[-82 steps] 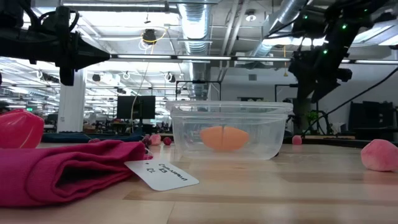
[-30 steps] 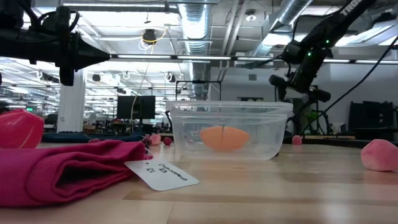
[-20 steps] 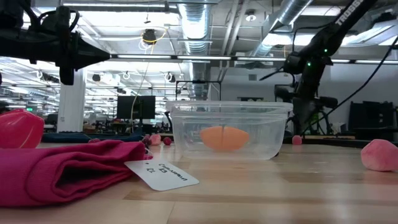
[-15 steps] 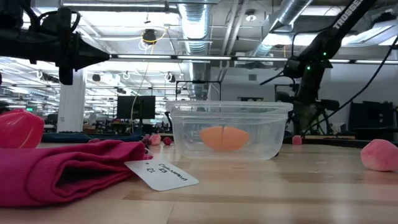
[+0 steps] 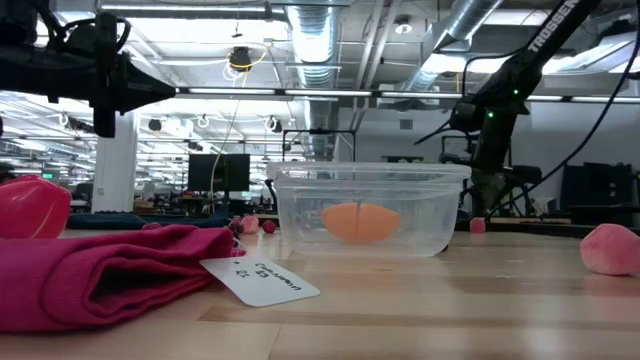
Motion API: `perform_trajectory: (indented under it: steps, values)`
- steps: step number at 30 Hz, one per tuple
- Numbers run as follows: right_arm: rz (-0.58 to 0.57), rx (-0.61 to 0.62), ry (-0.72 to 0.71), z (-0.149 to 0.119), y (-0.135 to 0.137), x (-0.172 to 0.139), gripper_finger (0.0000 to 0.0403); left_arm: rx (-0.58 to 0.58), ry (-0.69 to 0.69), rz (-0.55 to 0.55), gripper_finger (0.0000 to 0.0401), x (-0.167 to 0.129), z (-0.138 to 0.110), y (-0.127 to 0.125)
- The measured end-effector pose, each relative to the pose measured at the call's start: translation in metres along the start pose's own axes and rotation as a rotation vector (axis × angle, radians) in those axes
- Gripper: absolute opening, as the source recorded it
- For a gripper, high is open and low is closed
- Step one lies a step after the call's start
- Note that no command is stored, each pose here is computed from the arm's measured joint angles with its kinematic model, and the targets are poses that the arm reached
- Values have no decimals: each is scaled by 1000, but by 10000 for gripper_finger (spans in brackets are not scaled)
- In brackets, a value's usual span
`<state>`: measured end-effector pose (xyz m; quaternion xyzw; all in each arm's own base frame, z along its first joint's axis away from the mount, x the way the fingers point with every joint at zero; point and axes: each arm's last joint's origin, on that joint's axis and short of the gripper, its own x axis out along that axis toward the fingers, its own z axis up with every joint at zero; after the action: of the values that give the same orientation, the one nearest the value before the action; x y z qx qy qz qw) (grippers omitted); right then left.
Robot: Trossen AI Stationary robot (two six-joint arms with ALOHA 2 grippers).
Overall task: Pick and placing Produce into tupperware
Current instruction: Put the pink peach into the transparent bin
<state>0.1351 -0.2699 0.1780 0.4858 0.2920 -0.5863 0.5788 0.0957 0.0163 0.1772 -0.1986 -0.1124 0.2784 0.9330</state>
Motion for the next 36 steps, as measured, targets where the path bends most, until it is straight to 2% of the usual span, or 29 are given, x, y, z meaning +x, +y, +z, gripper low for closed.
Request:
perform_trajectory:
  steps: [8,17,22,27,30,36]
  values:
    - [-43,67,31,-4,-3,0,306,-10,-4,10,0,0,0,0]
    - [-29,127,20,-4,1,3,306,11,-44,7,0,0,7,-2]
    - [-20,46,13,5,3,6,306,9,-65,-7,0,0,11,-4]
    - [-74,43,38,16,1,4,306,23,-100,26,0,-1,15,-4]
    - [-93,-36,45,25,0,2,306,25,-106,44,0,-1,15,-3]
    - [-127,-201,122,23,0,16,306,25,-120,78,0,-1,16,-2]
